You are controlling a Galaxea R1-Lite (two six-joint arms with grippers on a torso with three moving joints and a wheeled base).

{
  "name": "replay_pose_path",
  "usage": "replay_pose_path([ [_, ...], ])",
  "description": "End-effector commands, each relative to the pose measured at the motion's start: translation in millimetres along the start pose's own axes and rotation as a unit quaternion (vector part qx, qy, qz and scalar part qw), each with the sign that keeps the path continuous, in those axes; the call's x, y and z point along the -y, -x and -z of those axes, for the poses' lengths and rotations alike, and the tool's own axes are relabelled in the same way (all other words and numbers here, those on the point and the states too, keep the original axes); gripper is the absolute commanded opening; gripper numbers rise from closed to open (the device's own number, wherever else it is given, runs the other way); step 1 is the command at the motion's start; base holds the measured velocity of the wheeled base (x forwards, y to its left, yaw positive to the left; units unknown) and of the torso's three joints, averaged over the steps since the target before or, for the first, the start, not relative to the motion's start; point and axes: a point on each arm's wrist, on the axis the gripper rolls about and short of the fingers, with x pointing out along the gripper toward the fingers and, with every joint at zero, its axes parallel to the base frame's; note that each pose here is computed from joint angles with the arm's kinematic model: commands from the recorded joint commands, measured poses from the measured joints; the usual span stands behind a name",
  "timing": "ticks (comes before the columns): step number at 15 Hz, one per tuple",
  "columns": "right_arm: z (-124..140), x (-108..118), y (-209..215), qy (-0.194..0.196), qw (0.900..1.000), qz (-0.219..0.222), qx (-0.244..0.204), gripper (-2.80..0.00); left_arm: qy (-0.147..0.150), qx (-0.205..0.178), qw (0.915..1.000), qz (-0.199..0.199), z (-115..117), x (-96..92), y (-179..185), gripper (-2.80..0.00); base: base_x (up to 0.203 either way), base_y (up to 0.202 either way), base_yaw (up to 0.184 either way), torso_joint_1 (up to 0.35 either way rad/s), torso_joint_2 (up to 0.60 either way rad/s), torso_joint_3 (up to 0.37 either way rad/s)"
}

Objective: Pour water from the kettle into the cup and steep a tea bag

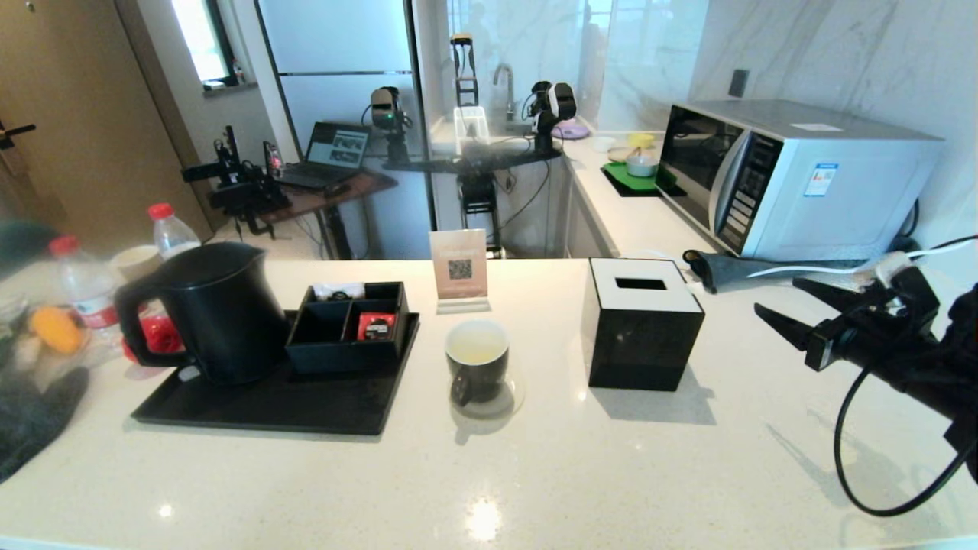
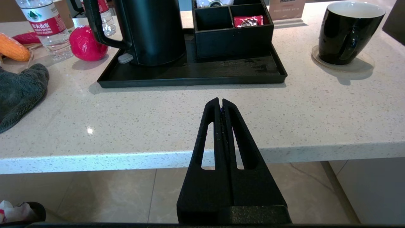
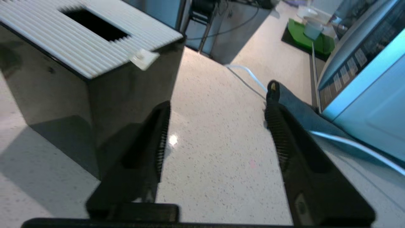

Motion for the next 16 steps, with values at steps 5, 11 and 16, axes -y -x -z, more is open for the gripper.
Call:
replay_pose_path([
  [5, -25.2, -10.6, 35.2, -0.002, 0.999, 0.011, 0.036, -2.80, 0.000, 0.001, 1.0000, 0.000, -0.1, 0.0, 0.0, -2.80, 0.000, 0.000, 0.000, 0.000, 0.00, 0.000],
  [11, -43.7, -33.5, 80.2, 0.006, 0.999, 0.017, 0.045, -2.80, 0.000, 0.000, 1.0000, 0.000, 0.1, 0.0, 0.0, -2.80, 0.000, 0.000, 0.000, 0.000, 0.00, 0.000],
  [16, -59.2, -45.9, 108.1, 0.022, 0.997, 0.041, 0.060, -2.80, 0.000, 0.000, 1.0000, 0.000, 0.1, 0.0, 0.0, -2.80, 0.000, 0.000, 0.000, 0.000, 0.00, 0.000],
])
